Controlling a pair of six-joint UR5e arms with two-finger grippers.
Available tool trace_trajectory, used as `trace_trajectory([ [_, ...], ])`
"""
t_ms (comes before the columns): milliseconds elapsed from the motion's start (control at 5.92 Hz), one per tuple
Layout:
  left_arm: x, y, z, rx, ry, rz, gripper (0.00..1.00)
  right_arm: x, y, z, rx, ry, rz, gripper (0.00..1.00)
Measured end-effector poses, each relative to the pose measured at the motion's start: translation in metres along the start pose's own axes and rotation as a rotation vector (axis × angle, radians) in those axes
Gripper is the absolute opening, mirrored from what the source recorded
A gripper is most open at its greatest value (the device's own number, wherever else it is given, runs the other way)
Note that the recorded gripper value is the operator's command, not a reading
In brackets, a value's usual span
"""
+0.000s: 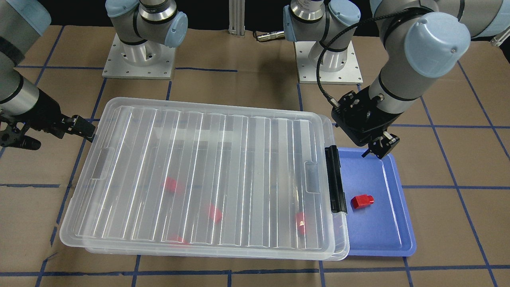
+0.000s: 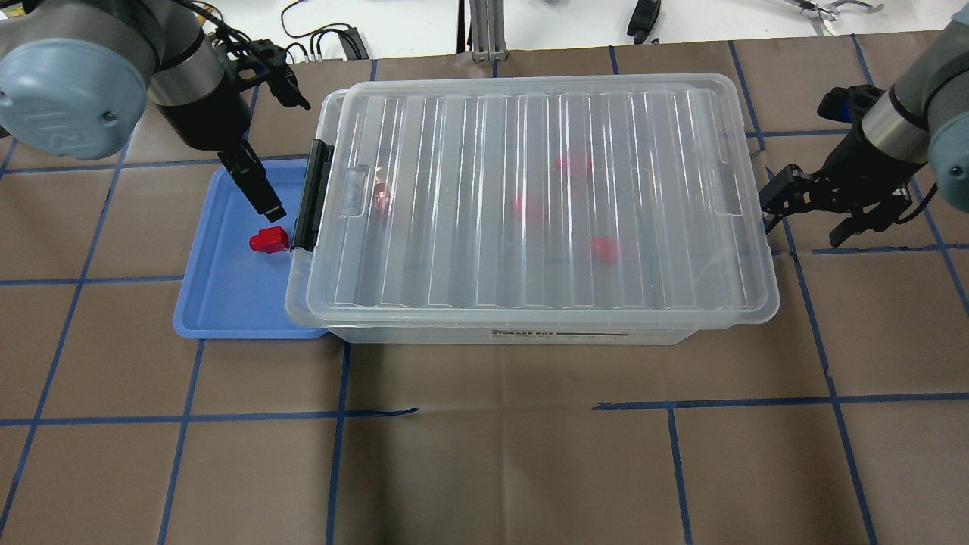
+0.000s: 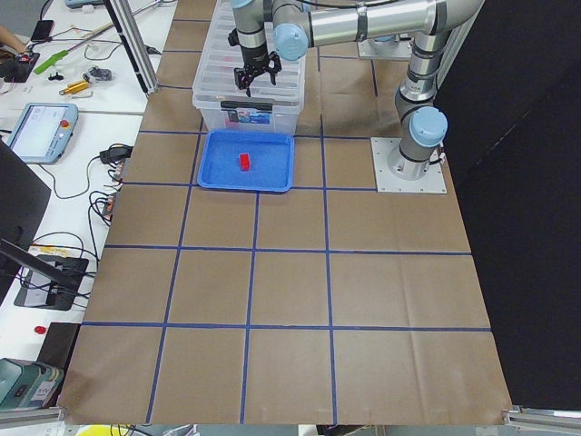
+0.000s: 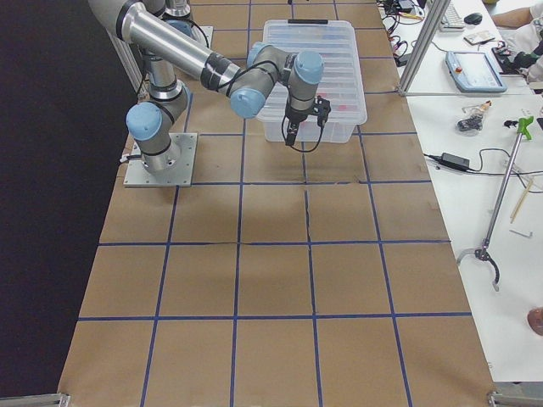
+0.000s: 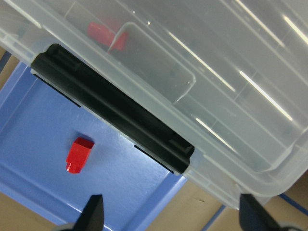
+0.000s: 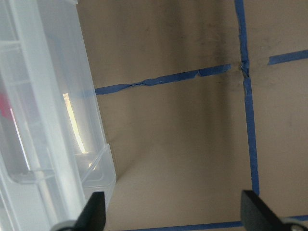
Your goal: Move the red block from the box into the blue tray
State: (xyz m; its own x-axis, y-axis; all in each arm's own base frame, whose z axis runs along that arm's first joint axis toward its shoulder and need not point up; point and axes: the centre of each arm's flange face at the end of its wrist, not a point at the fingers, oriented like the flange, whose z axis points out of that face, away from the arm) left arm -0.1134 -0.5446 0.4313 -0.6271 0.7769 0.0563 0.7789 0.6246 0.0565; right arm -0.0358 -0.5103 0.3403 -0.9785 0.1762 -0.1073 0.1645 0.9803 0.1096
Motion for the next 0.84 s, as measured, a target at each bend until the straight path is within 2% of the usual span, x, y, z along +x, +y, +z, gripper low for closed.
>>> trace_trajectory([
  [169,0.024,-0.009,-0.022,0.013,-0.023,-0.128,0.99,-0.004,-0.001,-0.010,0.016,0.015,-0.010,1.00],
  [338,0.038,-0.016,-0.038,0.051,-0.058,-0.225,0.99,-0.009,-0.003,-0.039,0.072,0.041,-0.027,1.00],
  [506,0.042,-0.018,-0.050,0.092,-0.088,-0.367,0.99,-0.028,-0.002,-0.076,0.125,0.062,-0.045,1.00],
  [844,0.051,-0.009,-0.066,0.124,-0.089,-0.717,0.99,-0.111,0.015,-0.125,0.143,0.059,0.006,1.00],
])
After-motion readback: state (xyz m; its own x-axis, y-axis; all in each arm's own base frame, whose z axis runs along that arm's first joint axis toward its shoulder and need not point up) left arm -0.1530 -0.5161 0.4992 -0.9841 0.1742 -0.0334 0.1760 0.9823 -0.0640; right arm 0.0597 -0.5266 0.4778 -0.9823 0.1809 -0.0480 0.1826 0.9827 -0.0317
